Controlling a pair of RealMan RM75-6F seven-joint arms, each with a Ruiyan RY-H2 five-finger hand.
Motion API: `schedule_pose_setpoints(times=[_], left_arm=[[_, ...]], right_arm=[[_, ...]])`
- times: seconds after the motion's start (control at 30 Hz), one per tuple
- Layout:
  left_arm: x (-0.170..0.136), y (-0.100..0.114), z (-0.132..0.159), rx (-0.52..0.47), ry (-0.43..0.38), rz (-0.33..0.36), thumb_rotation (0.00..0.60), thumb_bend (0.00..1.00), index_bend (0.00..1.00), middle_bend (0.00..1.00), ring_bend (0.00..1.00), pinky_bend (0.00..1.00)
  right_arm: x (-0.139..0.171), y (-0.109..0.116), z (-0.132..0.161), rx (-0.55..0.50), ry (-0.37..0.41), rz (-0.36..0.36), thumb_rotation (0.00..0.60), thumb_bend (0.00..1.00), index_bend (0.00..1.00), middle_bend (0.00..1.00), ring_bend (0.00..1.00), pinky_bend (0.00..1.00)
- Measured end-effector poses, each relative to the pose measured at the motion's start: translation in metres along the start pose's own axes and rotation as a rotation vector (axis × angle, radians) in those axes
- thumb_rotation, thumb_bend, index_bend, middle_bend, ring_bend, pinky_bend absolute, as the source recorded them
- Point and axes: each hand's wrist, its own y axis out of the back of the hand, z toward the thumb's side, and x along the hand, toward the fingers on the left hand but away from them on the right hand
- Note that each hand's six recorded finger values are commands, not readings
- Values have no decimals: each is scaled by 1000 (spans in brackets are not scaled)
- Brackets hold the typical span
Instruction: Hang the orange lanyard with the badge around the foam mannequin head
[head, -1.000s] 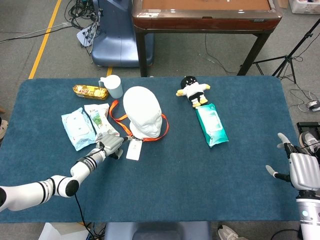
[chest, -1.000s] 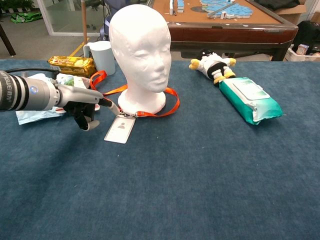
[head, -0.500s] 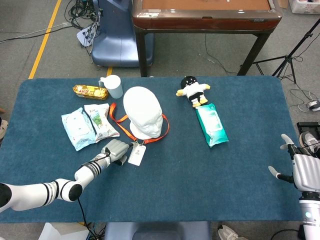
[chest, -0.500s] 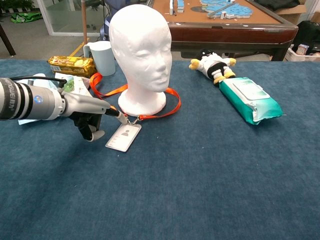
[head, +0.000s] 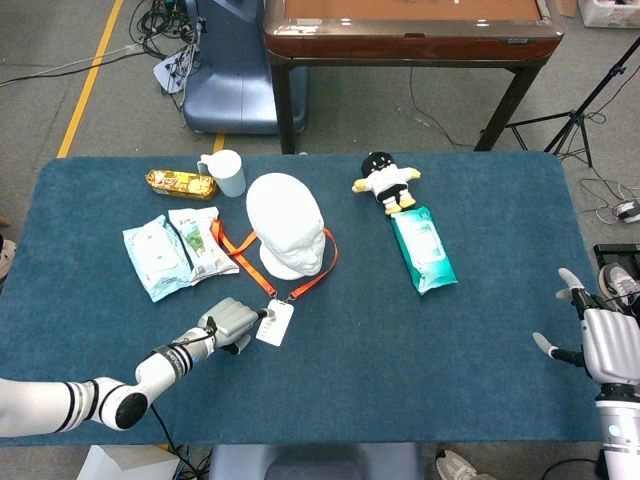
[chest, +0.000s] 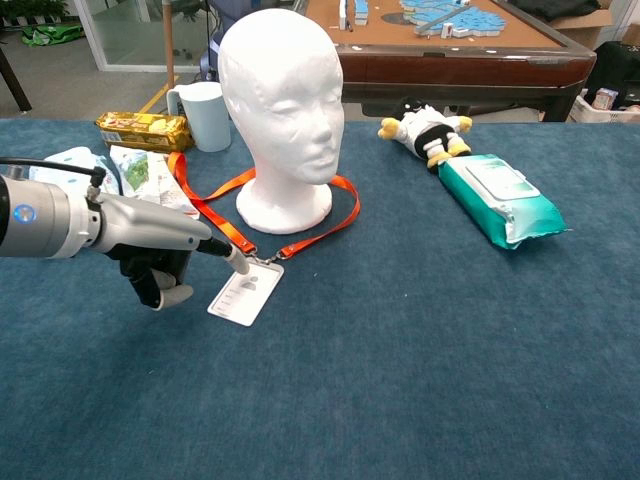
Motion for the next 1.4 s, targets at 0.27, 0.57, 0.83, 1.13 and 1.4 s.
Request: schedule_pose_setpoints(times=[0.27, 0.57, 0.83, 1.13, 1.4], left_arm=[[3, 13, -2, -23, 24, 81, 600, 550, 108, 968, 1000, 958], [26, 18, -5, -68, 61, 99, 600, 550, 106, 968, 1000, 958], [40, 10, -6, -60, 85, 68, 600, 550, 102, 968, 1000, 958], [33, 1, 0, -40, 71, 29, 600, 550, 102, 968, 1000, 958], [20, -7, 11, -11, 38, 5, 600, 549, 103, 964, 1000, 958]], right_arm=[[3, -2, -1, -5, -3, 7, 600, 180, 54, 348, 346, 515], [4, -1, -5, -10, -17, 2, 600, 181, 54, 354, 353, 515], [4, -3, -8, -11, -29, 6, 600, 180, 54, 356, 354, 515], [4, -4, -9, -13, -31, 10, 600, 181, 54, 356, 354, 515], [5, -4, -7, -13, -24, 11, 600, 181, 54, 356, 354, 515]])
